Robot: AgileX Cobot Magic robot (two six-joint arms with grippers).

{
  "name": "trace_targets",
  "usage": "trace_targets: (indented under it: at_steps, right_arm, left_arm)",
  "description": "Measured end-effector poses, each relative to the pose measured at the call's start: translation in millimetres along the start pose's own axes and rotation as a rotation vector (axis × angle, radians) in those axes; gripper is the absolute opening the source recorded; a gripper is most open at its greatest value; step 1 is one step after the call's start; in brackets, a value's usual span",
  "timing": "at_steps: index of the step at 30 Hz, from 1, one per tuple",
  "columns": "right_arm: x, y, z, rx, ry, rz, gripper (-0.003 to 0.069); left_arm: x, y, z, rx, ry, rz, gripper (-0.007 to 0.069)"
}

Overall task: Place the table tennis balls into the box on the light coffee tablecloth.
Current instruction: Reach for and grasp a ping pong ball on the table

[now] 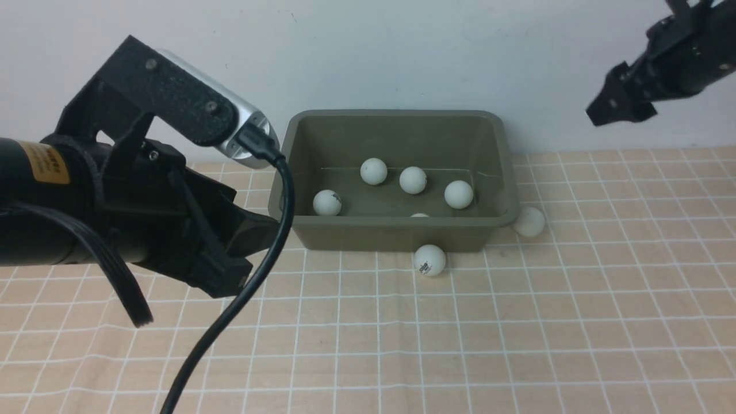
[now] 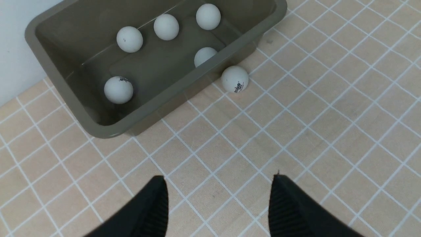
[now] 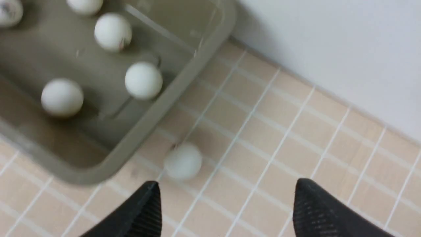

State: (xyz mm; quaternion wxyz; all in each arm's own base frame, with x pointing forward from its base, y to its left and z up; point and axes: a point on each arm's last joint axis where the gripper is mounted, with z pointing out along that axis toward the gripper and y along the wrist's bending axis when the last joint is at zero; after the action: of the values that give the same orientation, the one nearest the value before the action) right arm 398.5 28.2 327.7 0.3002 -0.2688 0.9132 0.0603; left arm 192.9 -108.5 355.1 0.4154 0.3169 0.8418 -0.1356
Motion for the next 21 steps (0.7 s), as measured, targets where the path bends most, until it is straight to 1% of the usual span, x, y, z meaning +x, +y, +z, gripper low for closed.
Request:
trace_targets:
  at_steps: [5,9,13,16,19,21]
  right_arm:
    - [10,7,-2,-0.104,0.088,-0.109,0.048]
    - [11,8,-2,-0.126,0.095,-0.25,0.048]
    - [13,6,7,-0.14,0.104,-0.324,0.0475]
    - [14,2,22,-0.146,0.101,-0.318,0.0471]
    - [16,-1,44,-0.173,0.099,-0.257,0.047]
    - [17,-1,51,-0.185,0.097,-0.239,0.047]
  left_arm:
    - [0,0,0,0.002,0.004,0.015,0.034]
    - [1,0,0,0.003,0.006,0.017,0.034]
    - [1,0,0,0.003,0.006,0.019,0.034]
    - [1,0,0,0.003,0.007,0.02,0.034]
    - [1,0,0,0.005,0.01,0.021,0.034]
    - [2,-1,0,0.008,0.016,0.021,0.034]
